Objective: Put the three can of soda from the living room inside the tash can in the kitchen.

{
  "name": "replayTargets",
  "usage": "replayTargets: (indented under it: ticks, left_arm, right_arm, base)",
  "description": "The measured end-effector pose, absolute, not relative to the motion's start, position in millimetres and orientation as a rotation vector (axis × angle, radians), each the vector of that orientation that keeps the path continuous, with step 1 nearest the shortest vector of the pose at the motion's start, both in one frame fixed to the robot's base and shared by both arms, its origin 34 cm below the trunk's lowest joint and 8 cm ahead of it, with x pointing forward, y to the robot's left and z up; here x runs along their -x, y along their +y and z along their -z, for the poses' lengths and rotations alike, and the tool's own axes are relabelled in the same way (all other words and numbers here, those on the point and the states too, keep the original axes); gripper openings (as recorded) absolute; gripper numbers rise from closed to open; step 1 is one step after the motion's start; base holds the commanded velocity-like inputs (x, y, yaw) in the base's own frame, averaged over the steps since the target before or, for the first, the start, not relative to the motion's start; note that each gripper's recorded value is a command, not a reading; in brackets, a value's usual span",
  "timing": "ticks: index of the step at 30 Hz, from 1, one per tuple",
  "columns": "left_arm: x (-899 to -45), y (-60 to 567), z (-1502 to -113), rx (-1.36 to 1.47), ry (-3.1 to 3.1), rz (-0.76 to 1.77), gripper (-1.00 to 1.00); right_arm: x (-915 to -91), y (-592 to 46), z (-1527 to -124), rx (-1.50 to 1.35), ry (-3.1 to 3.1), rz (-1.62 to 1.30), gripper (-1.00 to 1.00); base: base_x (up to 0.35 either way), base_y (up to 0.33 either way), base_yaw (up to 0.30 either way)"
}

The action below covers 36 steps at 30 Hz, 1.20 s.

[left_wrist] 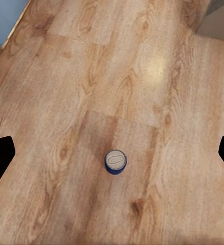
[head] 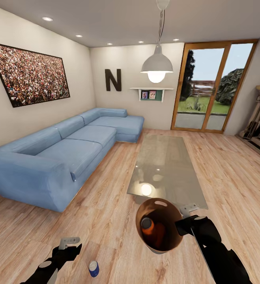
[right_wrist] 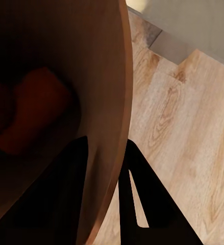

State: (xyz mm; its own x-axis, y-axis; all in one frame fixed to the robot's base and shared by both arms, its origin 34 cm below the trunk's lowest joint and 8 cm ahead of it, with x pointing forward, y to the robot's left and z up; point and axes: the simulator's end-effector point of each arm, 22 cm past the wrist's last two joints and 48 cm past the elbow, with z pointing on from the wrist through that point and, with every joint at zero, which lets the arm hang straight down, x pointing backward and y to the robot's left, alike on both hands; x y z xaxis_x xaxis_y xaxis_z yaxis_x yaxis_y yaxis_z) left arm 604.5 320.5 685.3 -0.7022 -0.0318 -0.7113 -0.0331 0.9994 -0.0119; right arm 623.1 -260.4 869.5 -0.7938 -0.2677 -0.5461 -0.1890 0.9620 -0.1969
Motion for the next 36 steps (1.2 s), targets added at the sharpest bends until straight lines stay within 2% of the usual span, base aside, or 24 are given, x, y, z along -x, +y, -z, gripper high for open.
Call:
replayTargets:
  ticks: [16, 36]
  left_arm:
    - [-601.0, 274.6, -678.7, 0.026, 2.363, 0.075, 1.0]
    - [-599.9, 272.4, -677.6, 0.025, 2.367, 0.079, 1.0]
  right_arm:
    - [-622.8, -260.2, -868.8, 0.321, 2.513, 0.174, -1.0]
    - [-622.8, -259.8, -868.8, 0.323, 2.512, 0.175, -1.0]
  base:
    - [0.0, 0.0, 0.0]
    - [0.0, 0.0, 0.0]
